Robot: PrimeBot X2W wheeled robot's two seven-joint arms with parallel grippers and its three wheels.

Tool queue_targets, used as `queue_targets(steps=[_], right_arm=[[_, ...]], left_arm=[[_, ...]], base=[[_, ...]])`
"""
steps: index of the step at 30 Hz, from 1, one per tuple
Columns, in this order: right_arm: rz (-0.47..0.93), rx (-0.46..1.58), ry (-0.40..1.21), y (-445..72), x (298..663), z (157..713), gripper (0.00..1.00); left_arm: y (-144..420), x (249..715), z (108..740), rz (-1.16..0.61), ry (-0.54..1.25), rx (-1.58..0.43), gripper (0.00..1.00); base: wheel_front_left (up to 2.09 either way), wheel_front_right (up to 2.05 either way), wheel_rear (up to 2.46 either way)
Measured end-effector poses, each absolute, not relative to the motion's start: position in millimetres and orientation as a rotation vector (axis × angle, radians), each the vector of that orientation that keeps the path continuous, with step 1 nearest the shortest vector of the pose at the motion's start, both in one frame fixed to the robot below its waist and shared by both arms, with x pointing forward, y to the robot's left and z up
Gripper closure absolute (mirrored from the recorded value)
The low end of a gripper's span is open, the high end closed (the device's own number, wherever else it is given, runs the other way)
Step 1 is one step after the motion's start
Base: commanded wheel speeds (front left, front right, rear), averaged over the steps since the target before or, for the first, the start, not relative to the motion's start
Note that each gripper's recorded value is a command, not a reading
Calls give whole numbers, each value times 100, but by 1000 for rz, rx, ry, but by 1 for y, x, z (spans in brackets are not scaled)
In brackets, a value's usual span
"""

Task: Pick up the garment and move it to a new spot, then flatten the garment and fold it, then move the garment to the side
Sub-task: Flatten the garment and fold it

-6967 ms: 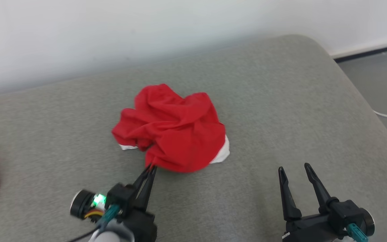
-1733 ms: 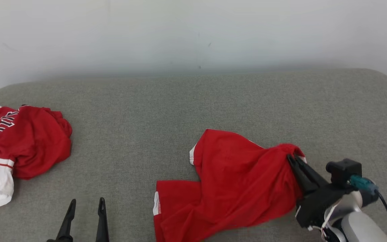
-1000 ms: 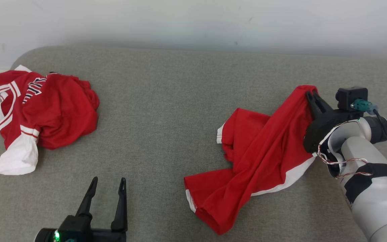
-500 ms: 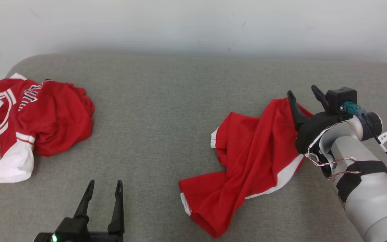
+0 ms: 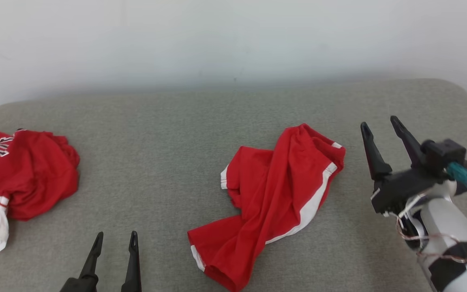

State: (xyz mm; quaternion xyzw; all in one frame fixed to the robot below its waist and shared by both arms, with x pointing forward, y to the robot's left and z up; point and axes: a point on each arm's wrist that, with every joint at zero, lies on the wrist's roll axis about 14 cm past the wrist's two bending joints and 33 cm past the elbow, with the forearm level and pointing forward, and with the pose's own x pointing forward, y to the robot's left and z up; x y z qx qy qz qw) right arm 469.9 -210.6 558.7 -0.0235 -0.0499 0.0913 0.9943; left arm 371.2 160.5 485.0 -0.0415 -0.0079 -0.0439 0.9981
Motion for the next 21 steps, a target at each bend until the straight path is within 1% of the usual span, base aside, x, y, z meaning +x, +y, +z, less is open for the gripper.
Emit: queue_targets(steps=[9, 14, 21], right_arm=[[140, -26, -150, -222, 417, 553, 0], [143, 19, -173, -206, 396, 549, 0], [132, 41, -151, -193, 374, 534, 0]], left_arm=[[145, 375, 489, -134, -26, -86, 0], [143, 375, 488, -142, -24, -87, 0], [142, 373, 487, -144, -20, -87, 0]], base=[[0, 0, 0], [0, 0, 0], [0, 0, 0]])
